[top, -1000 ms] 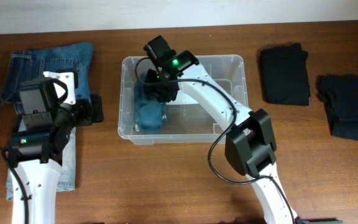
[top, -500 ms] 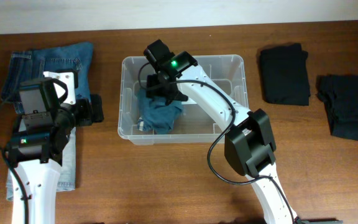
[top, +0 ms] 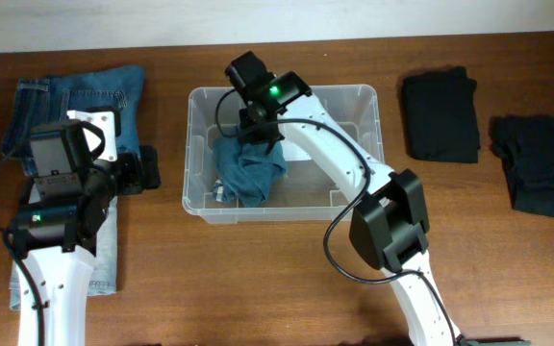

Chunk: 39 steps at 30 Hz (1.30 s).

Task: Pack container
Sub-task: 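Lower and press the denim shirt into the container's left side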

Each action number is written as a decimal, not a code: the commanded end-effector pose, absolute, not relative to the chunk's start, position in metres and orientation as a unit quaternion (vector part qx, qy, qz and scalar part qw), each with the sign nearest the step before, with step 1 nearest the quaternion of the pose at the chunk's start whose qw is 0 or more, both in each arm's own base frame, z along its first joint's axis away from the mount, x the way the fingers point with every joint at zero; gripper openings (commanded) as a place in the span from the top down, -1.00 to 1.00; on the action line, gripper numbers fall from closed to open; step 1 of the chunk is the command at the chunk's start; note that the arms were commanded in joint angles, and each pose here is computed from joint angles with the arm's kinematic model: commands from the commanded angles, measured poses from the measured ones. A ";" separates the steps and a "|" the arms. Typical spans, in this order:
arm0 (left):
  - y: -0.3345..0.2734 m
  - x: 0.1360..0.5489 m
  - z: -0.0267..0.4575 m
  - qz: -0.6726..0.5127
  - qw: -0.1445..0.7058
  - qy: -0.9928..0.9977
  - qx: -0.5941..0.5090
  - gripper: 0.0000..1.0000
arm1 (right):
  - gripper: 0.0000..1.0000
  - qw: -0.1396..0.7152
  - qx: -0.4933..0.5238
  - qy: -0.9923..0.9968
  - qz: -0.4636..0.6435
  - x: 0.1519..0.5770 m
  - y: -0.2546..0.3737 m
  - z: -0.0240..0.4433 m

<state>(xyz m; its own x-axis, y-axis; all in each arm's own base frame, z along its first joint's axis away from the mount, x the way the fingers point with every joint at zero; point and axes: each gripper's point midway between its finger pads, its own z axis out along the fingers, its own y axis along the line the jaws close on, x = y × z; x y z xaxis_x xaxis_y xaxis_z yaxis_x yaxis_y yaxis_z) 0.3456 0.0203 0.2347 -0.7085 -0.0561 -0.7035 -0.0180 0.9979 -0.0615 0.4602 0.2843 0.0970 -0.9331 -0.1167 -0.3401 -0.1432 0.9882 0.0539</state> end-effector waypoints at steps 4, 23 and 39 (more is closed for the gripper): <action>0.022 0.346 0.234 -0.023 0.381 0.924 -0.027 -0.99 | 0.77 0.138 -0.059 0.988 0.024 0.459 0.265 0.068; 0.022 0.346 0.234 -0.023 0.381 0.924 -0.027 -0.99 | 0.82 0.071 -0.089 0.987 0.117 0.418 0.317 0.032; 0.022 0.346 0.234 -0.023 0.381 0.924 -0.027 -0.99 | 0.61 0.146 -0.082 0.986 0.024 0.443 0.278 0.086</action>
<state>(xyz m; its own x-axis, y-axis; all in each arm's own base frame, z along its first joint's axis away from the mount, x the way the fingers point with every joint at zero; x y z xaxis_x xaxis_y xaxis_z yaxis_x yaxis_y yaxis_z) 0.3456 0.0202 0.2348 -0.7085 -0.0561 -0.7035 -0.0177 0.9979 -0.0618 0.4211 0.2879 0.0388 -0.9716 -0.1691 -0.1654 -0.1835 0.9801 0.0763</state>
